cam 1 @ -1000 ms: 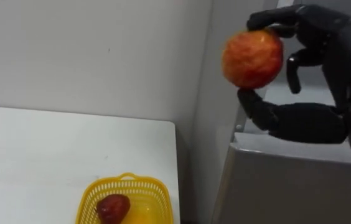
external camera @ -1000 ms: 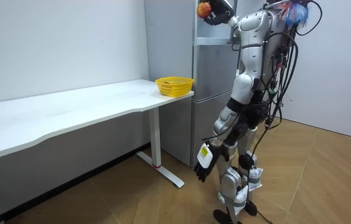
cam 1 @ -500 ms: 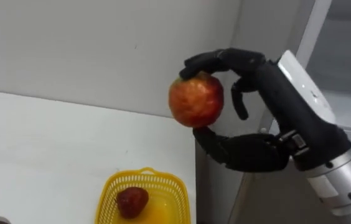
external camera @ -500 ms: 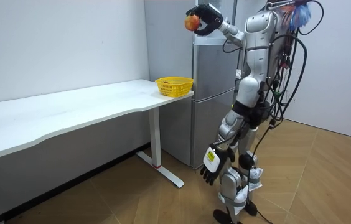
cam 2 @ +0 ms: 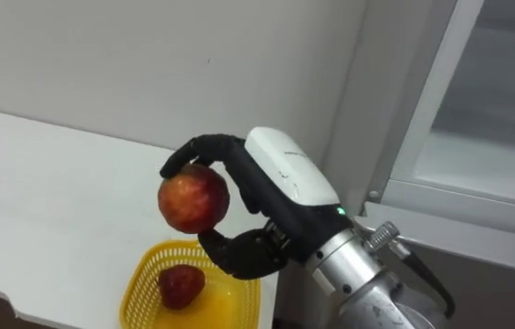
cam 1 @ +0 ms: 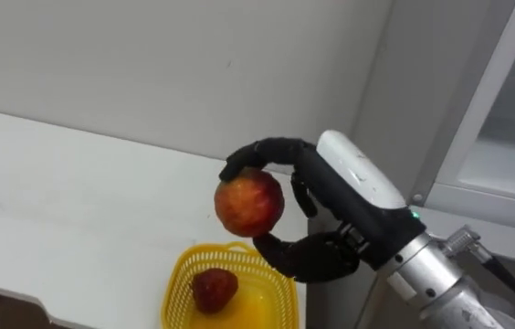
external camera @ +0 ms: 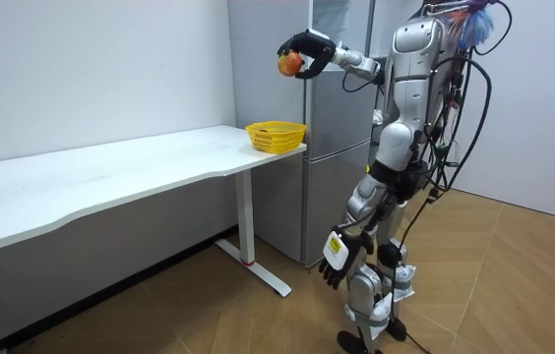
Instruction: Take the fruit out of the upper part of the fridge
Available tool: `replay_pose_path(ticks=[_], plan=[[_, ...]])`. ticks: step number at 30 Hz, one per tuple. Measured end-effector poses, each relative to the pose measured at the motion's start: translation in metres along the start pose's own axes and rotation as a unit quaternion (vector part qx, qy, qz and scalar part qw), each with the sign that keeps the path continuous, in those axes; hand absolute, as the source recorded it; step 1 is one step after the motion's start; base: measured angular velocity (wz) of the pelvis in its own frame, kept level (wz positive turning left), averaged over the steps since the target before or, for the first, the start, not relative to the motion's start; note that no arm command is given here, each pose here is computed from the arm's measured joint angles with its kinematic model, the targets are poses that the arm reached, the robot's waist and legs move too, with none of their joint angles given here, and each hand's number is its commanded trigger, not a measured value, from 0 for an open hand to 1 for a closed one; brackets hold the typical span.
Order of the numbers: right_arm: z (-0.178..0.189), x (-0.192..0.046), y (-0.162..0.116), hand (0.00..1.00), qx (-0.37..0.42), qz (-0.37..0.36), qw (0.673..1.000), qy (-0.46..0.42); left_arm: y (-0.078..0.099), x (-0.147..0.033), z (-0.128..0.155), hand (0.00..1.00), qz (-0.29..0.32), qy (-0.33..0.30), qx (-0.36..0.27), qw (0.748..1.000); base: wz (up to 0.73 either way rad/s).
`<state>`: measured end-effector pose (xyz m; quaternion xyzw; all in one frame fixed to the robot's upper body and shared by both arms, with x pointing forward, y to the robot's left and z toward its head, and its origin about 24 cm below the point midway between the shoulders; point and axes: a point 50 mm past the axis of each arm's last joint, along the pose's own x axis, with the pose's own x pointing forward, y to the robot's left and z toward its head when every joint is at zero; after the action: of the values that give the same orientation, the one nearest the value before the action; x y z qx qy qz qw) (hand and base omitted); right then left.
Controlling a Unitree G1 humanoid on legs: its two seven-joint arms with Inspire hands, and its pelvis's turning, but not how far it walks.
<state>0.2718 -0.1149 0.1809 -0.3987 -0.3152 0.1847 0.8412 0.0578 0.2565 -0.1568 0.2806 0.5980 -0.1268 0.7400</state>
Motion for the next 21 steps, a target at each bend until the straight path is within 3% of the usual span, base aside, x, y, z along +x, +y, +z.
replay_pose_path(ticks=[10,21], plan=[[-0.035,-0.002,0.024,1.00,0.042,0.027,0.995,0.085,-0.002,0.000,-0.002,0.00,-0.010,0.009,0.002,1.000,0.05],[-0.036,-0.003,0.041,1.00,0.053,0.085,0.991,0.090,0.001,0.001,0.004,0.00,-0.013,0.002,0.002,1.000,0.00]])
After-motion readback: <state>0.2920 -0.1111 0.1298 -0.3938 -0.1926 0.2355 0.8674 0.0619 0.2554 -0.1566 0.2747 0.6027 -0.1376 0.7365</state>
